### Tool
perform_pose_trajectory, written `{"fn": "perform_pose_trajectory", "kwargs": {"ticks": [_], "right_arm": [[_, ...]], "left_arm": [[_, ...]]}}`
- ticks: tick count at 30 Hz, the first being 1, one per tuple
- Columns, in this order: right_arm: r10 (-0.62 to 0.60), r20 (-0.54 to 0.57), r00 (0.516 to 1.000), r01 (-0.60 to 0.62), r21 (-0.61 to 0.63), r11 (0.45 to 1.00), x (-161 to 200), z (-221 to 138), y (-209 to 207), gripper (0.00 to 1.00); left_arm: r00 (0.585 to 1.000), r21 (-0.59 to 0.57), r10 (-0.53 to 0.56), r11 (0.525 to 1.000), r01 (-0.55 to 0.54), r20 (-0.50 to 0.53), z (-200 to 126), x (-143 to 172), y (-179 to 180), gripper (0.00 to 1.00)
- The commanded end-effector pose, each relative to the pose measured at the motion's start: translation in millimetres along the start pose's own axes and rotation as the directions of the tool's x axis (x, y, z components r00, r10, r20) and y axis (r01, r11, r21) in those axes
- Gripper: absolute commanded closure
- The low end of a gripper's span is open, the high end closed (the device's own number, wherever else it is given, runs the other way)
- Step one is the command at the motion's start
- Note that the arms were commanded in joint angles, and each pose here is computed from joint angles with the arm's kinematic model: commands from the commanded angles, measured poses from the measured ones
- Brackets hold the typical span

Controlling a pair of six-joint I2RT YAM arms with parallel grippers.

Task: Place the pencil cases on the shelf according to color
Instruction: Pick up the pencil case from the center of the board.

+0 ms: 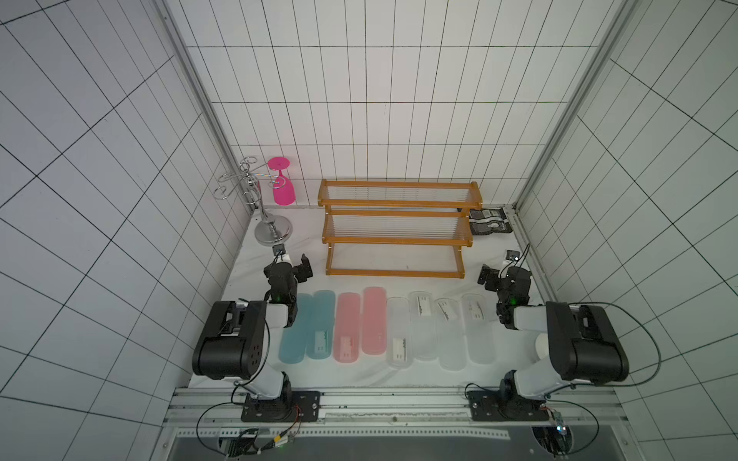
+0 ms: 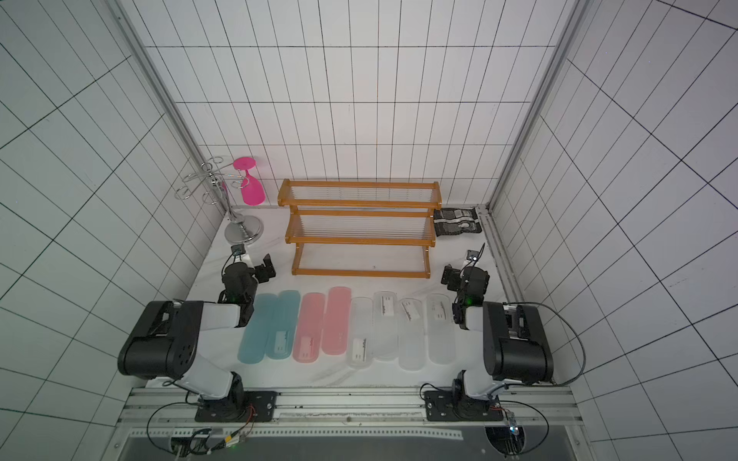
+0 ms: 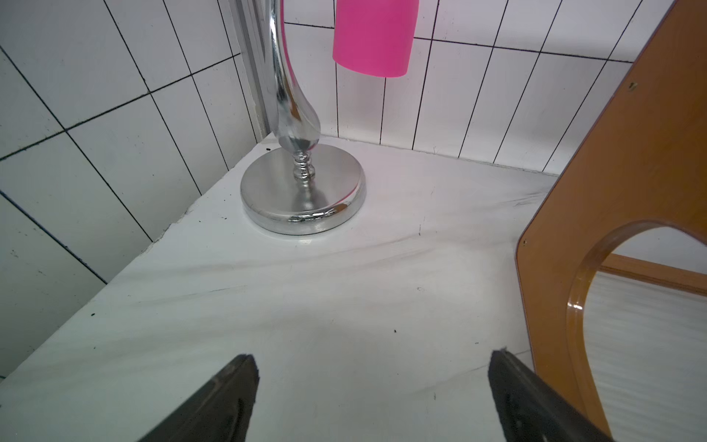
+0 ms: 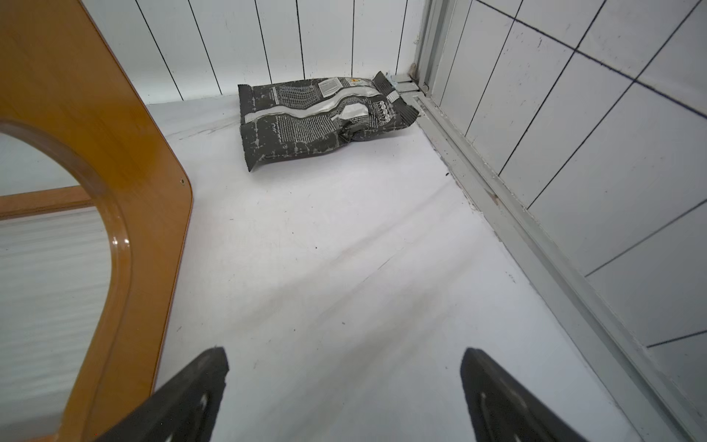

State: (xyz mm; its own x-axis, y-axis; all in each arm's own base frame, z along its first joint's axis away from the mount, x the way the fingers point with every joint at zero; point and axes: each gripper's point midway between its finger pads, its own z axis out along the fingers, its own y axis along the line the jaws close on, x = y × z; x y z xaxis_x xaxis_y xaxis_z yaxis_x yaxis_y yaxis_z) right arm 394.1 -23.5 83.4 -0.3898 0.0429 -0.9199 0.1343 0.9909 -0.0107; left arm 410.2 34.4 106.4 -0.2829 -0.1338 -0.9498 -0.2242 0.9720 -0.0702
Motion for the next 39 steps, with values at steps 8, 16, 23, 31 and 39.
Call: {"fn": "perform_pose_trajectory", "kwargs": {"ticks": [8, 16, 23, 31, 39], "right_arm": [[0.004, 0.026, 1.000, -0.004, -0.002, 1.000, -12, 3, -1, 0.01], [0.004, 0.026, 1.000, -0.004, -0.002, 1.000, -12, 3, -1, 0.01], [0.012, 0.044, 0.999, -0.012, 0.013, 1.000, -19, 1, -4, 0.01], [0.221, -0.212, 0.952, -0.187, 0.170, 0.967, -49, -47, -23, 0.01], [0.387, -0.424, 0.819, -0.372, 0.120, 0.920, -2, -106, 8, 0.01]], "left_arm": [[1.000, 0.004, -0.008, 1.000, 0.008, 0.018, 0, -8, 0, 0.02], [1.000, 0.005, -0.008, 1.000, 0.008, 0.020, 0, -9, -1, 0.02], [0.997, 0.010, 0.002, 1.000, -0.002, 0.075, -4, -24, -2, 0.02], [0.987, -0.305, -0.146, 0.945, 0.119, -0.068, -35, -88, 12, 0.02], [0.903, 0.021, -0.337, 0.935, 0.355, -0.265, -67, -97, -51, 0.02]]}}
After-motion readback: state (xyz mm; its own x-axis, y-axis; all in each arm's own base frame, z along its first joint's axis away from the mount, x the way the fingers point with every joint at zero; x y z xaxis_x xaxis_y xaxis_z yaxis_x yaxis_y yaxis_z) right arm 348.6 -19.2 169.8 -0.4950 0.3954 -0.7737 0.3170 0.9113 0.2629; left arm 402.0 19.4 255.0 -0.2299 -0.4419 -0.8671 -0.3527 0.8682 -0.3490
